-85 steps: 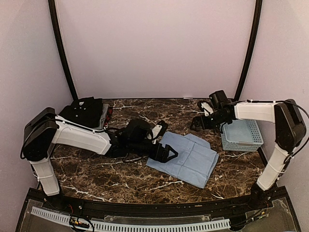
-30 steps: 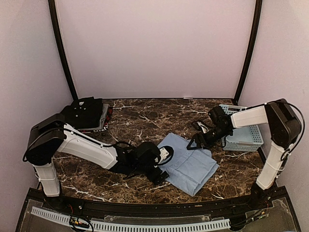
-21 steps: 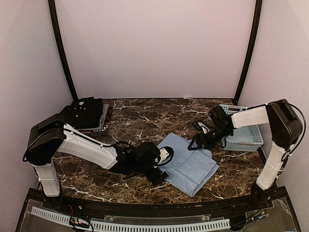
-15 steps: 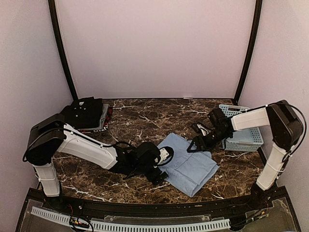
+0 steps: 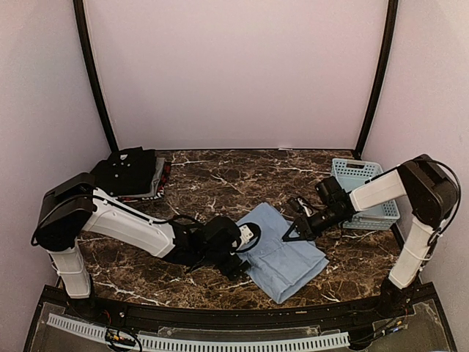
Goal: Fold and stack the long sleeve shirts
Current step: Pick up the square-folded shirt from the center of the board.
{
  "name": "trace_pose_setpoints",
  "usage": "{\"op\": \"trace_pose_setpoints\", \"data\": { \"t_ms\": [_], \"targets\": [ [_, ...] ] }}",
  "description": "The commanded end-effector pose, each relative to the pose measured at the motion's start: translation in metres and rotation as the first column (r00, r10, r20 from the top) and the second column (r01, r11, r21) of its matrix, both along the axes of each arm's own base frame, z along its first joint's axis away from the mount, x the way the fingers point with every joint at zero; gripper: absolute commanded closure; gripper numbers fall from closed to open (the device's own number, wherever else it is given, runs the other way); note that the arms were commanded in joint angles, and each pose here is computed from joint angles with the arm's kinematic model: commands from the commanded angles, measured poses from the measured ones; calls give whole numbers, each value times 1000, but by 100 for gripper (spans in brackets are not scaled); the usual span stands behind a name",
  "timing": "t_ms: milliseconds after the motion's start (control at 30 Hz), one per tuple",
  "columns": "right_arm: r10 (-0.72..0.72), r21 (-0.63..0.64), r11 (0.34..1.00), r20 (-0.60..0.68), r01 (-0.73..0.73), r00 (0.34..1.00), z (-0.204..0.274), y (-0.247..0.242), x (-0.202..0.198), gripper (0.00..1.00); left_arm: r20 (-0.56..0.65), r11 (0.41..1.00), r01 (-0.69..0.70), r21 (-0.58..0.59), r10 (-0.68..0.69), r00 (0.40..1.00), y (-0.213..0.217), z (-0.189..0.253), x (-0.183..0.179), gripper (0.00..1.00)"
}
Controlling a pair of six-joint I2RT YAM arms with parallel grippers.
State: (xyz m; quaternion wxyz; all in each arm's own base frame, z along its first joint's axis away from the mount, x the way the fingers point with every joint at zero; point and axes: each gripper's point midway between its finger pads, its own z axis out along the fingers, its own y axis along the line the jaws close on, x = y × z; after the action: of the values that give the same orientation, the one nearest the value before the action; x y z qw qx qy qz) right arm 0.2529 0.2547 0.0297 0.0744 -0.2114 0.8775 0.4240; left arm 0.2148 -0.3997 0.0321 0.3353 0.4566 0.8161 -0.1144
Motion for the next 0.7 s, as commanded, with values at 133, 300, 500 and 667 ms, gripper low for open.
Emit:
{"op": "trace_pose_setpoints", "data": {
  "t_ms": [133, 300, 500, 667],
  "targets": [
    [14, 116, 993, -49, -8, 999, 17, 11, -9, 100, 77, 994, -108, -24, 110, 991, 19, 26, 16, 4],
    [-66, 61, 996, 46, 63, 997, 64, -4, 11, 100, 125, 977, -161, -137, 178, 976, 25, 74, 27, 1],
    [-258, -167, 934, 294, 316, 920, 133, -68, 48, 100, 117, 942, -219, -253, 255, 960, 38, 139, 37, 1],
    [-329, -341, 774, 503, 533, 799, 198, -130, 66, 100, 7, 874, -336, -350, 361, 933, 69, 177, 59, 1]
  ]
}}
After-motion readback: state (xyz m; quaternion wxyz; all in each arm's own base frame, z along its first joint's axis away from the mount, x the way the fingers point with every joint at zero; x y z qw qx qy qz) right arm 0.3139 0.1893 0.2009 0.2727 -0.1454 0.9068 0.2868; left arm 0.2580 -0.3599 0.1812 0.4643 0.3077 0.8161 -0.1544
